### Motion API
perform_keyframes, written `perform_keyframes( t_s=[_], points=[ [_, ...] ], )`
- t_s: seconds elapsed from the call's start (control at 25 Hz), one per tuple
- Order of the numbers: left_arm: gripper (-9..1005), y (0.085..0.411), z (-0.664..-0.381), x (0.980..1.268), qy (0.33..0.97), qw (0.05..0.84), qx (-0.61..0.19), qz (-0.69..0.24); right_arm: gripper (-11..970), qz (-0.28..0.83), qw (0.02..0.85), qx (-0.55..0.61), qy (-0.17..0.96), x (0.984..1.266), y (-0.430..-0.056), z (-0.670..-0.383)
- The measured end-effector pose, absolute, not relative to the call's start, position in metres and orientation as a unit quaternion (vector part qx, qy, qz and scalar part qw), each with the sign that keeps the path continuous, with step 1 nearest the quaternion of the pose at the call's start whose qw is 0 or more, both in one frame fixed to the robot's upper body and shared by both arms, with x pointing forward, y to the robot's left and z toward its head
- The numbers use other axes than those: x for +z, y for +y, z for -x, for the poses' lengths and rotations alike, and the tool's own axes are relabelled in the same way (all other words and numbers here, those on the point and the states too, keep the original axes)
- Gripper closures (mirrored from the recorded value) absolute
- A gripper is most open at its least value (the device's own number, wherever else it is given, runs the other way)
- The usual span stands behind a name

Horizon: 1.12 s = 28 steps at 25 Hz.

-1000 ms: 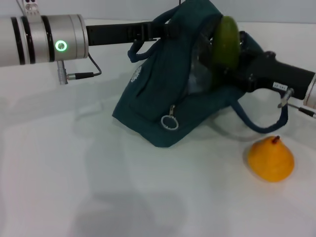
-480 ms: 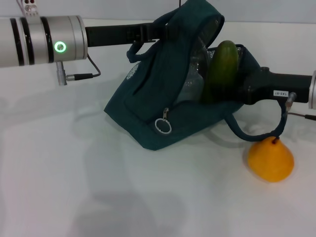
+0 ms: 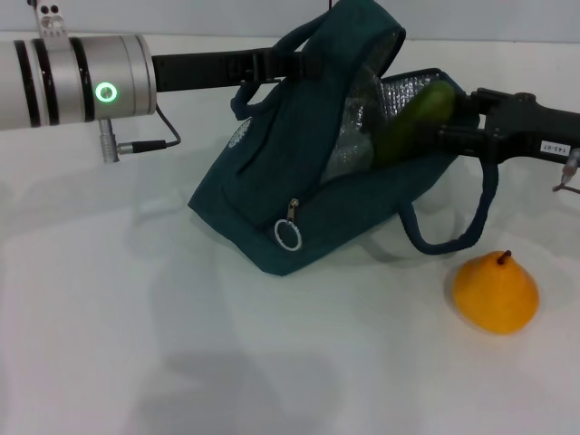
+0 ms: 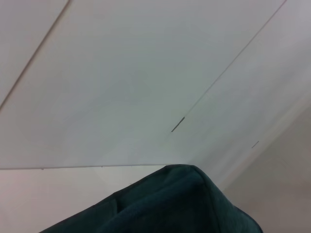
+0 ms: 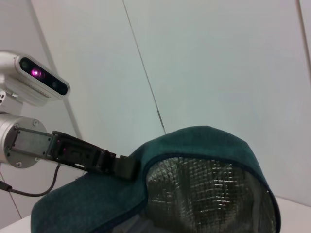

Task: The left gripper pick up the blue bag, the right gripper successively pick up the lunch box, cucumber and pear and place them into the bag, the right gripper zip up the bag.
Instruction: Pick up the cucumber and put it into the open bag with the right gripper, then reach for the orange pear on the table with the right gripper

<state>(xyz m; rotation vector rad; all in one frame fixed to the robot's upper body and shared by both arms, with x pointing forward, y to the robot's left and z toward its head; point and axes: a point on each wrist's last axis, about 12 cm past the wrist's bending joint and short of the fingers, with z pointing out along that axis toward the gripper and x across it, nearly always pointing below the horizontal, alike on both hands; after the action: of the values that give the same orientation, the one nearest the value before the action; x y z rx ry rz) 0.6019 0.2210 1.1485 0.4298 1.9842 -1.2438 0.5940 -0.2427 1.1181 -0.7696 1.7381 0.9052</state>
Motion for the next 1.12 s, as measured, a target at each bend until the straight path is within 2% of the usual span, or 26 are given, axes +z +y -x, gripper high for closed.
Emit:
perform_keyframes(
  t_s=[0.12, 0.32, 0.56, 0.72, 0.88, 1.08, 1.12],
  points=[
    [930, 0.221, -0.602, 1.148, 0.774, 0.371, -0.485, -0.168, 283, 0.319, 0.495, 0.374, 0.717, 1.119, -0.246, -0.593],
    [930, 0.222, -0.602, 1.148, 0.774, 0.371, -0.485, -0.166, 102, 0.321, 0.536, 0.399, 0.671, 1.122, -0.264, -0.573],
    [931, 0.225, -0.6, 1.145, 0.775, 0.372, -0.485, -0.159, 87, 0.346, 0.619, 0.41, 0.574, 1.117, -0.316, -0.509],
    [931, 0.228, -0.598, 1.143, 0.776, 0.374, -0.484, -0.152, 97, 0.335, 0.64, 0.381, 0.576, 1.099, -0.338, -0.472],
    [931, 0.227, -0.598, 1.14, 0.776, 0.372, -0.488, -0.148, 108, 0.326, 0.647, 0.353, 0.592, 1.082, -0.34, -0.456],
    [932, 0.225, -0.599, 1.139, 0.771, 0.375, -0.493, -0.148, 121, 0.33, 0.622, 0.358, 0.614, 1.066, -0.329, -0.457],
    [932, 0.224, -0.599, 1.139, 0.771, 0.375, -0.493, -0.149, 157, 0.334, 0.612, 0.358, 0.621, 1.062, -0.325, -0.46]
  ],
)
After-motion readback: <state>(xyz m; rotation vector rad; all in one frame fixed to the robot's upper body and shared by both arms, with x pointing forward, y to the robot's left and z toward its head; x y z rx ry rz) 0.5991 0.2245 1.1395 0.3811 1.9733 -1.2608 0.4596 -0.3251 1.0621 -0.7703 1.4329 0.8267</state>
